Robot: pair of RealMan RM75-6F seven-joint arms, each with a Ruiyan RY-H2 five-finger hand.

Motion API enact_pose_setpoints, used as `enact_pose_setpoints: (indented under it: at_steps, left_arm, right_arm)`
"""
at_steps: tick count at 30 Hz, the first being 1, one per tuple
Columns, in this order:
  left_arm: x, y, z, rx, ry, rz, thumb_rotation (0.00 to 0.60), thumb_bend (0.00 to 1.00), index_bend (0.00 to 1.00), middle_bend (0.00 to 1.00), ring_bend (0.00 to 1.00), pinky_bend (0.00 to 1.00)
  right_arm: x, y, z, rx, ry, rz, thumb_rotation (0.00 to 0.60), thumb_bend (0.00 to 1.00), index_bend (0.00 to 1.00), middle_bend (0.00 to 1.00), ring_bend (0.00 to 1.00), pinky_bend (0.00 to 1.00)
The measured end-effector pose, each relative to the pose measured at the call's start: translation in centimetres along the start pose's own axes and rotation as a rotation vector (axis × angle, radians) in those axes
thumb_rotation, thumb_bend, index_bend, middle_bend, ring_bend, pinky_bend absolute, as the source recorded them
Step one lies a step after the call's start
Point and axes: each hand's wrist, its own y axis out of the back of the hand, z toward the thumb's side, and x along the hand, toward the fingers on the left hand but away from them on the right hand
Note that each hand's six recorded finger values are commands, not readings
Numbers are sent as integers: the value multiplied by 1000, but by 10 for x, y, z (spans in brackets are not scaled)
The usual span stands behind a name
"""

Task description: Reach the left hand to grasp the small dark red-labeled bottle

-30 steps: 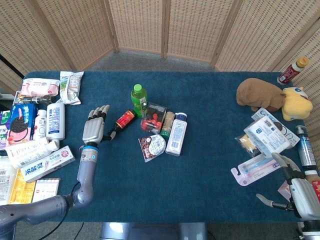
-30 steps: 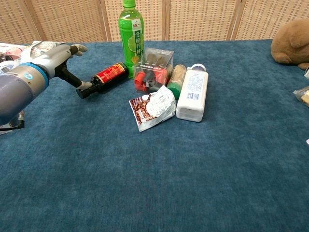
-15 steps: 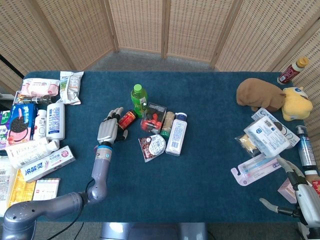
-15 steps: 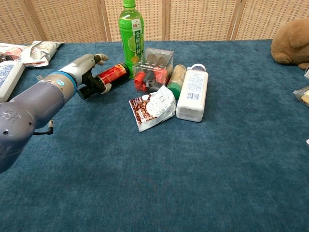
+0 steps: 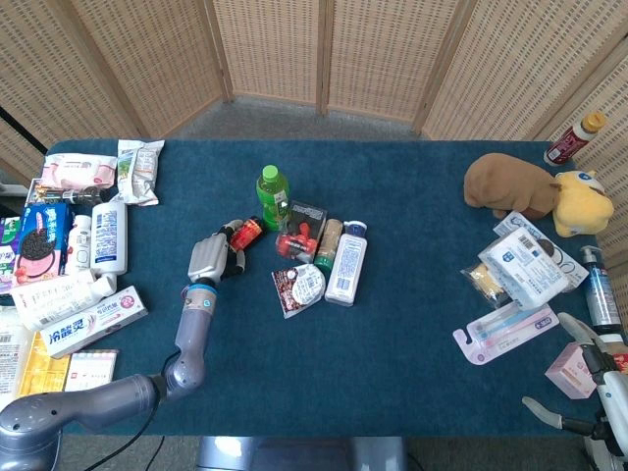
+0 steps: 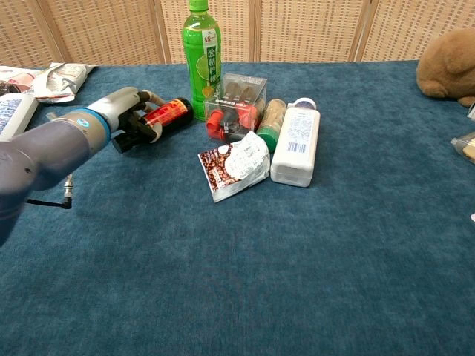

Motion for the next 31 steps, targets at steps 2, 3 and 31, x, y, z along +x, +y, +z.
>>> enact_pose_setpoints:
  at_steps: [2, 3, 31]
  left_arm:
    - [-2, 8, -2, -27, 1, 1, 600, 703, 398, 388, 545, 764]
    - [-3, 12, -2, -40, -1, 2, 600, 703, 398, 388, 548, 767]
    - [-152, 178, 3, -380, -407, 326, 600, 647, 385, 383, 537, 751]
  right_arm:
    - [0, 0, 1, 3, 2, -2, 400, 81, 0, 54, 0, 0]
    - [-1, 0, 2, 5, 3, -2, 399, 82, 0, 54, 0, 0]
    - [-33, -34, 5, 2, 38, 66, 398, 78, 0, 62, 0, 0]
